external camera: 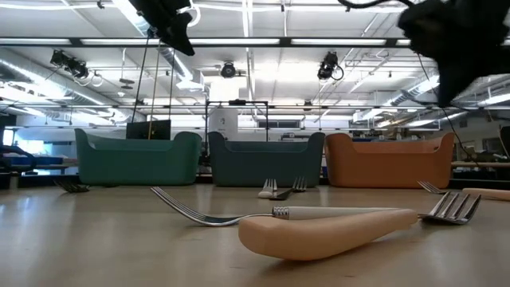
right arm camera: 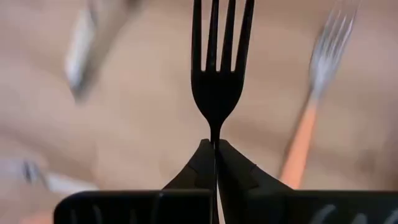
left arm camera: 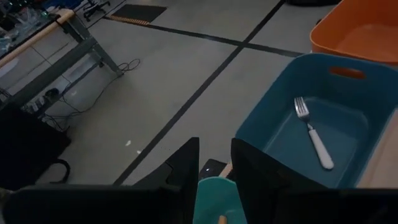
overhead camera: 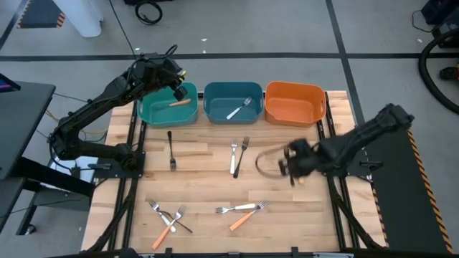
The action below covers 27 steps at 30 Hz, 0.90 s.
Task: Sort silverware by color (type)
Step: Put the black fork into the orange bin
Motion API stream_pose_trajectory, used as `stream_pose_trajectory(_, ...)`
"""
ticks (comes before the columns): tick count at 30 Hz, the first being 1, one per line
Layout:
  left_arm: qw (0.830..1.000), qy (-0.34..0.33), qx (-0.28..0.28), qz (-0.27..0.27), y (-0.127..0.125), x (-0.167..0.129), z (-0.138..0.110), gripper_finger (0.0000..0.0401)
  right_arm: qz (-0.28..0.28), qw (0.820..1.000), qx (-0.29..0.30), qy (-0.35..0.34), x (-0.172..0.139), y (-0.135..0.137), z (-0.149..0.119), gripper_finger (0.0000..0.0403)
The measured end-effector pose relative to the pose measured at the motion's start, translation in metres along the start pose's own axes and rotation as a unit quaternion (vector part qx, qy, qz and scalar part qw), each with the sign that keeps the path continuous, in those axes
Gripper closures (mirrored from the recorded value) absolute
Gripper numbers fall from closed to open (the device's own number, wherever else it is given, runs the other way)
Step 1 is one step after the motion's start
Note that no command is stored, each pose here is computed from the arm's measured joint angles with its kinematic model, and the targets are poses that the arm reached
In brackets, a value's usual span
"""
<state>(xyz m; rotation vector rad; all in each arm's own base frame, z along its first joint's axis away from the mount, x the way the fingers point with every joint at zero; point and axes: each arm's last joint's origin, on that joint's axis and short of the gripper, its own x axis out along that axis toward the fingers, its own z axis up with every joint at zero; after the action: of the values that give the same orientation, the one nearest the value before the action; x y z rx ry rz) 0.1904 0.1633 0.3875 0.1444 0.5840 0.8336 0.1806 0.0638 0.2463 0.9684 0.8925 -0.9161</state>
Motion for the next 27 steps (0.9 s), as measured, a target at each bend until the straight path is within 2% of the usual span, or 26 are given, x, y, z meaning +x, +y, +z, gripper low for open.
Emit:
stream_pose_trajectory(4, 1.0, 0.0, -0.01, -0.006, 0.0, 0.0, 0.0, 0.0298, 0.011, 0.991, -0.009, -0.133, -0.012, -0.013, 0.045, 0.0396)
stream_pose_trajectory(7, 1.0, 0.001, -0.027, -0.006, -0.001, 0.0, 0.0, 0.0298, -0.016, 0.975, -0.029, -0.221, -0.02, -0.026, 0.075, 0.0396)
stream_pose_trajectory(11, 0.998, 0.015, -0.055, -0.009, -0.001, 0.0, -0.003, 0.0298, -0.089, 0.94, -0.094, -0.315, -0.029, -0.04, 0.11, 0.0396)
stream_pose_trajectory(14, 0.995, 0.027, -0.094, -0.01, -0.002, 0.0, -0.005, 0.0298, -0.138, 0.914, -0.145, -0.354, -0.034, -0.046, 0.135, 0.0396)
stream_pose_trajectory(18, 0.987, 0.037, -0.158, -0.016, -0.006, -0.001, -0.006, 0.0298, -0.181, 0.894, -0.229, -0.341, -0.031, -0.054, 0.165, 0.0396)
stream_pose_trajectory(22, 0.983, 0.034, -0.177, -0.031, -0.014, -0.003, -0.004, 0.0298, -0.202, 0.896, -0.285, -0.275, -0.016, -0.07, 0.185, 0.0396)
stream_pose_trajectory(25, 0.983, 0.031, -0.176, -0.043, -0.021, -0.005, -0.002, 0.0298, -0.202, 0.899, -0.32, -0.22, -0.004, -0.079, 0.195, 0.0396)
stream_pose_trajectory(27, 0.983, 0.03, -0.174, -0.05, -0.025, -0.006, -0.001, 0.0298, -0.195, 0.895, -0.352, -0.191, 0.004, -0.082, 0.2, 0.0396)
